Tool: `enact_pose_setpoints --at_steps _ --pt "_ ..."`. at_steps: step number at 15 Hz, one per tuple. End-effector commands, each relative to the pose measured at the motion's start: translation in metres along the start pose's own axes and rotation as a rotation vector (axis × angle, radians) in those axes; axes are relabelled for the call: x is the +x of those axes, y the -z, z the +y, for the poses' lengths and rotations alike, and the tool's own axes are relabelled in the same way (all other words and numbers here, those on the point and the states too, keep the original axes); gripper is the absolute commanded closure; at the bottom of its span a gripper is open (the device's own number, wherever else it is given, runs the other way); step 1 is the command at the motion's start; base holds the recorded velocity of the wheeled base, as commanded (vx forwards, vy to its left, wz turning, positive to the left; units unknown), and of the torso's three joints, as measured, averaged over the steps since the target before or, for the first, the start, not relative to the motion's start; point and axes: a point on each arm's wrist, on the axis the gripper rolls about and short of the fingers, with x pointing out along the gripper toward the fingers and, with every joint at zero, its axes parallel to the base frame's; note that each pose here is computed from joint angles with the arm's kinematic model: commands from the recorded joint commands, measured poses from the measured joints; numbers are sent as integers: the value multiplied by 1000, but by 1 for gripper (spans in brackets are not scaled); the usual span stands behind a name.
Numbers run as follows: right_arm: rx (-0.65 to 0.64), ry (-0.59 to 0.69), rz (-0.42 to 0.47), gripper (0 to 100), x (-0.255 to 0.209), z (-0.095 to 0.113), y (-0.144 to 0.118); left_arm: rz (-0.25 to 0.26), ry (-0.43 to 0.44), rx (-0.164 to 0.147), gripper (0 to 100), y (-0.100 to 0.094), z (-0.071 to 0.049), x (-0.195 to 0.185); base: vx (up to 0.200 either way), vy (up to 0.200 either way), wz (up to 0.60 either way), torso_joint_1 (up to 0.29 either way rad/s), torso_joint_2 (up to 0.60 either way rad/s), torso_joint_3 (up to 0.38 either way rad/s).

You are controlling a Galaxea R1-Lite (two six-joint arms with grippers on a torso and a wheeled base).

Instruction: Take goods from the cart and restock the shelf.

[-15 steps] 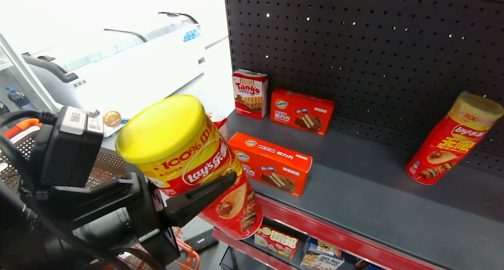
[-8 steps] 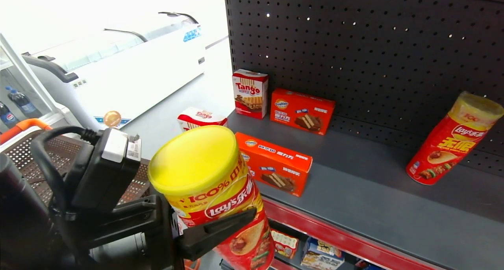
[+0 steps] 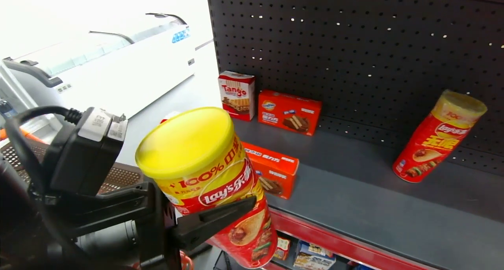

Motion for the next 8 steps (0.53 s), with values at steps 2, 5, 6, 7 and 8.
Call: enact_pose_setpoints --at_steps 2,5,6,7,8 --pt "0 0 0 0 0 0 0 4 -1 -2 100 0 2 4 0 0 -600 5 -2 2" --pt "0 0 0 0 0 0 0 2 -2 -2 100 0 2 4 0 0 -600 -1 1 1" --pt "0 0 0 0 0 0 0 4 -2 -2 100 0 2 4 0 0 -600 -2 2 2" --pt "0 0 0 0 0 0 0 2 -4 -2 100 0 2 4 0 0 0 0 0 0" --pt "0 2 0 0 0 0 0 2 -7 -2 100 0 2 4 0 0 0 0 0 0"
